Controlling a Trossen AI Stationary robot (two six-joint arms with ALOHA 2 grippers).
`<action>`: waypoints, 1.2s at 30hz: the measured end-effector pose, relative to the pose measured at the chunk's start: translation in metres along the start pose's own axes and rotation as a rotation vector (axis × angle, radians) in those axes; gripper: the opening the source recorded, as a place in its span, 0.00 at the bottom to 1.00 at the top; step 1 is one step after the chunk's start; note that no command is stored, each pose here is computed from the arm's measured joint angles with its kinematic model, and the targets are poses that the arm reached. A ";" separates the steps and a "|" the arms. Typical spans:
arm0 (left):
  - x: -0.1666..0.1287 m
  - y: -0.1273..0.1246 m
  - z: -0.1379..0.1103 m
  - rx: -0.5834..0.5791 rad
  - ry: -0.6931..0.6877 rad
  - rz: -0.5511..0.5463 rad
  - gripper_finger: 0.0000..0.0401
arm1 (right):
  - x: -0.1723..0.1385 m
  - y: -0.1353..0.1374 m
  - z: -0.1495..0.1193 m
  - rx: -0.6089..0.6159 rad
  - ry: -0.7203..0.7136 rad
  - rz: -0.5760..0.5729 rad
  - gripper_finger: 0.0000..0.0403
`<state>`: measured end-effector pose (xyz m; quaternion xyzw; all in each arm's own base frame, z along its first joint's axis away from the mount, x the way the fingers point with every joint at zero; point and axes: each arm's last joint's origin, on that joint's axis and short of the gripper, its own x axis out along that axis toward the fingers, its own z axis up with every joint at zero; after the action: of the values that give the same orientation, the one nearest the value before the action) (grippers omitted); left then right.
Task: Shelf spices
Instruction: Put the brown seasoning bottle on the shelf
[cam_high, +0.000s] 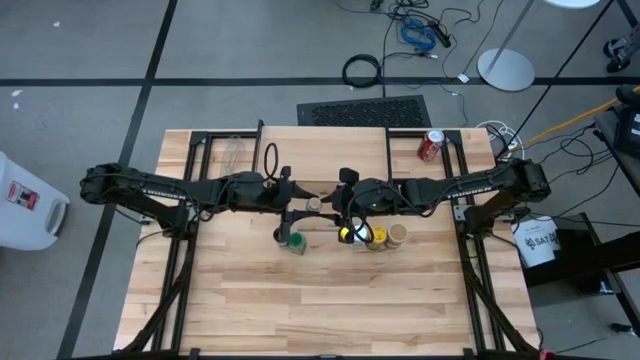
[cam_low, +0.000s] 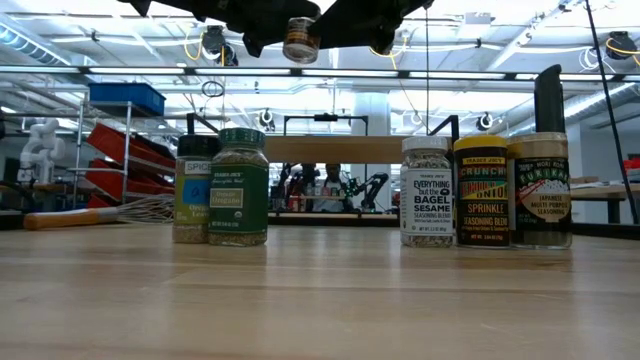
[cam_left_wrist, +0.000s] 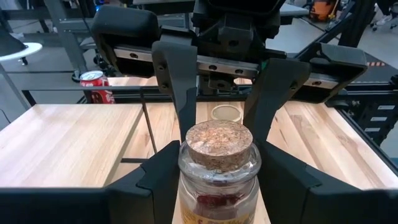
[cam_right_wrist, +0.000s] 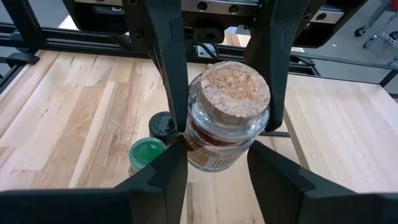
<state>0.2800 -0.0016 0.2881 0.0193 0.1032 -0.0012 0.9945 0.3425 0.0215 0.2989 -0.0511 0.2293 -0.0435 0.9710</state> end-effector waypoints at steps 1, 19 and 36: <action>0.000 0.000 0.000 0.001 0.001 0.000 0.46 | 0.000 0.000 0.000 0.000 0.000 0.000 0.37; 0.000 0.000 -0.004 0.031 0.038 0.007 0.46 | -0.002 -0.001 -0.002 -0.001 0.034 -0.013 0.47; -0.007 0.055 0.019 0.011 -0.225 0.135 0.46 | -0.100 -0.003 0.008 0.037 0.078 -0.145 0.58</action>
<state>0.2772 0.0525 0.3100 0.0312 -0.0104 0.0629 0.9975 0.2564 0.0304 0.3505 -0.0479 0.2617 -0.1200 0.9565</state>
